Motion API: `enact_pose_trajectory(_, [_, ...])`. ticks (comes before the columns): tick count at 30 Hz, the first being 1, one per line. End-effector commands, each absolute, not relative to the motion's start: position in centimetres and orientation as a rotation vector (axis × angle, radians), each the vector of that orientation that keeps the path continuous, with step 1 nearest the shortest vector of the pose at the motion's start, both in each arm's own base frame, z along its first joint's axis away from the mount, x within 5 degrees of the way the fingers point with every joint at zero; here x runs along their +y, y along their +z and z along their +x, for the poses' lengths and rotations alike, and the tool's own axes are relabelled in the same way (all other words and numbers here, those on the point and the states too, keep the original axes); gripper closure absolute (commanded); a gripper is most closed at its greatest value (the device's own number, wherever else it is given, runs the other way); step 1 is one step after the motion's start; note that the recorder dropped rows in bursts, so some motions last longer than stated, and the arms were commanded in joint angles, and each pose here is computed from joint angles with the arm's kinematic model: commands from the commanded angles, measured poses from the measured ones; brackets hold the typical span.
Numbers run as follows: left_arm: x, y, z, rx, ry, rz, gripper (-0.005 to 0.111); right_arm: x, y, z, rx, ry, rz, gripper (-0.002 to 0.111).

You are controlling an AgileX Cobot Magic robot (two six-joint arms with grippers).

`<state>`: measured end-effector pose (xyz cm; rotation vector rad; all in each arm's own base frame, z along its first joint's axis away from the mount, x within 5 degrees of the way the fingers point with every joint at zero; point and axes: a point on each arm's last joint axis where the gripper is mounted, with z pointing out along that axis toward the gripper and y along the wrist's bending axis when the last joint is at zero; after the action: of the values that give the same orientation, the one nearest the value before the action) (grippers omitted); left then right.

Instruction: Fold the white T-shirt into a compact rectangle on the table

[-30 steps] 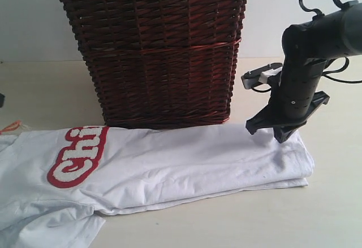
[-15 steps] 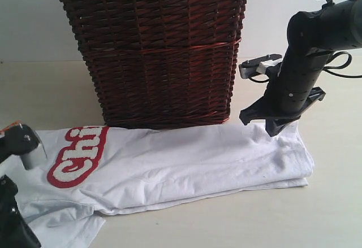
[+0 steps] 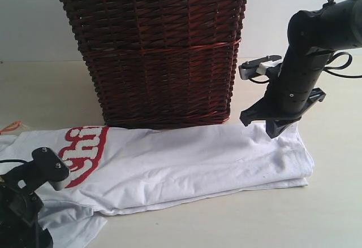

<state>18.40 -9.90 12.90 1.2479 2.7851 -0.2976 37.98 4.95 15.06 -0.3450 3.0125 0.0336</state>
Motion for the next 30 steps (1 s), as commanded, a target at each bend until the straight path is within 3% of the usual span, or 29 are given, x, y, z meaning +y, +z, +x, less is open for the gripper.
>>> enact_pose_trajectory(1, [-9.9,11.7,18.3,2.841,-0.296,1.258,0.066,4.7,15.4,37.9,3.000,0.031,-0.353,0.108])
enact_pose_trajectory(3, [-9.9,11.7,17.8,2.889,-0.330,1.286,0.096,4.7,15.4,37.9,2.998,0.031,-0.352,0.108])
enact_pose_trajectory(5, [-9.8,11.7,17.4,2.921,-0.358,1.317,0.106,4.7,15.4,37.9,2.998,0.031,-0.352,0.108])
enact_pose_trajectory(11, [-10.1,13.3,15.7,2.949,-0.558,1.420,0.107,4.7,15.4,37.9,2.996,0.028,-0.354,0.108])
enact_pose_trajectory(16, [-10.1,15.9,15.6,2.813,-0.552,1.484,0.107,4.7,15.4,37.9,3.002,0.028,-0.355,0.108])
enact_pose_trajectory(19, [-10.3,18.2,16.6,2.664,-0.476,1.535,0.107,4.7,15.4,37.9,3.004,0.028,-0.355,0.108])
enact_pose_trajectory(25, [-9.5,21.7,19.3,2.448,-0.119,1.689,0.107,4.7,15.4,37.9,3.004,0.031,-0.353,0.108])
enact_pose_trajectory(30, [-9.0,22.7,22.3,2.306,0.013,1.490,0.106,4.7,15.4,37.8,3.010,0.031,-0.354,0.108])
